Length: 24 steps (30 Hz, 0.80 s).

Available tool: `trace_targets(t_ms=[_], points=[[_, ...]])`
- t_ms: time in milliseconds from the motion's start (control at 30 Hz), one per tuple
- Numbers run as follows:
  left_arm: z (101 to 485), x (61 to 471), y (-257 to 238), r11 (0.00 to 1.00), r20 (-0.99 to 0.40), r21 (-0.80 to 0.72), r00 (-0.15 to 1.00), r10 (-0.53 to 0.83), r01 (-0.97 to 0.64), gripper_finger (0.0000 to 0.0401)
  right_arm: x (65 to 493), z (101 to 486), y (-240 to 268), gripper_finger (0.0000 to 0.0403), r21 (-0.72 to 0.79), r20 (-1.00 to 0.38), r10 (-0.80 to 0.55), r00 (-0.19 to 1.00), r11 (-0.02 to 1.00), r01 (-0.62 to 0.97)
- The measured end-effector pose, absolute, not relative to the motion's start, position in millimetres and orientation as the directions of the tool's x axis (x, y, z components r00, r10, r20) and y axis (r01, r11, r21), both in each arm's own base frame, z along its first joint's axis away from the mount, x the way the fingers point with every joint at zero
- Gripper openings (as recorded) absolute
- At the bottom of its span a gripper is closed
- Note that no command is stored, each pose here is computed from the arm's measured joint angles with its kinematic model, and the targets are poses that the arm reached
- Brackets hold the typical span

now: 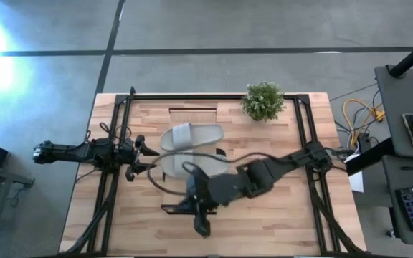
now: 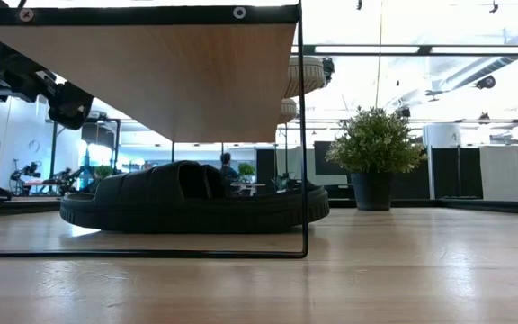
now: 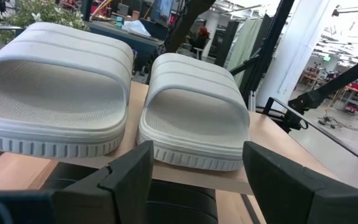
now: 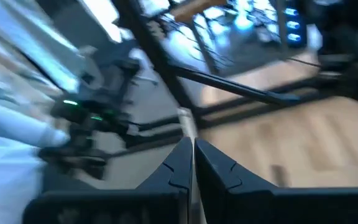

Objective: Pick and place slides into the shelf
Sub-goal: Return to Home Position

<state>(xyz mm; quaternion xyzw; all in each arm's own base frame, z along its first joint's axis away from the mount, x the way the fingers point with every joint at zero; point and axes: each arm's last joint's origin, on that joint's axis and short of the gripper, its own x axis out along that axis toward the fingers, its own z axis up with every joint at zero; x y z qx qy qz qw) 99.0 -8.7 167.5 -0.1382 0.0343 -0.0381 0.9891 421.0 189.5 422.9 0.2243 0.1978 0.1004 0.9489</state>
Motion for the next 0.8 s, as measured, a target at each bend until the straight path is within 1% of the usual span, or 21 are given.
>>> trace_targets(t_ms=[100, 167, 233, 300, 400, 467, 500, 567, 633, 700, 800], points=[[167, 99, -9, 0.959, -0.057, -0.276, 0.995, -0.085, 0.066, 0.0233, 426, 415, 171, 0.0011, 0.437, -0.405, 0.238, 0.883, 0.898, -0.041], [168, 99, -9, 0.959, -0.057, -0.276, 0.995, -0.084, 0.066, 0.0233, 429, 412, 161, 0.0011, 0.451, -0.432, 0.248, 0.867, 0.892, -0.030], [167, 99, -9, 0.959, -0.057, -0.276, 0.995, -0.085, 0.066, 0.0233, 434, 409, 155, 0.0011, 0.471, -0.430, 0.280, 0.858, 0.881, -0.051], [167, 99, -9, 0.959, -0.057, -0.276, 0.995, -0.085, 0.066, 0.0233, 439, 406, 157, 0.0011, 0.500, -0.384, 0.321, 0.866, 0.861, -0.097], [167, 99, -9, 0.959, -0.057, -0.276, 0.995, -0.085, 0.066, 0.0233, 450, 398, 168, 0.0011, 0.537, -0.241, 0.404, 0.882, 0.813, -0.226], [167, 99, -9, 0.959, -0.057, -0.276, 0.995, -0.085, 0.066, 0.0233, 456, 387, 174, 0.0011, 0.553, -0.161, 0.446, 0.880, 0.780, -0.294], [167, 99, -9, 0.959, -0.057, -0.276, 0.995, -0.085, 0.066, 0.0233, 458, 378, 175, 0.0011, 0.564, -0.139, 0.451, 0.882, 0.768, -0.304], [168, 99, -9, 0.959, -0.057, -0.276, 0.995, -0.085, 0.066, 0.0233, 461, 358, 177, 0.0011, 0.595, -0.147, 0.453, 0.879, 0.751, -0.287], [168, 99, -9, 0.959, -0.057, -0.276, 0.995, -0.085, 0.066, 0.0233, 461, 337, 170, 0.0011, 0.627, -0.192, 0.438, 0.878, 0.743, -0.234], [168, 99, -9, 0.959, -0.057, -0.276, 0.995, -0.085, 0.066, 0.0233, 455, 327, 161, 0.0011, 0.641, -0.216, 0.419, 0.882, 0.742, -0.196], [167, 99, -9, 0.959, -0.058, -0.276, 0.995, -0.085, 0.066, 0.0233, 429, 343, 143, 0.0011, 0.629, -0.175, 0.399, 0.900, 0.749, -0.209]])
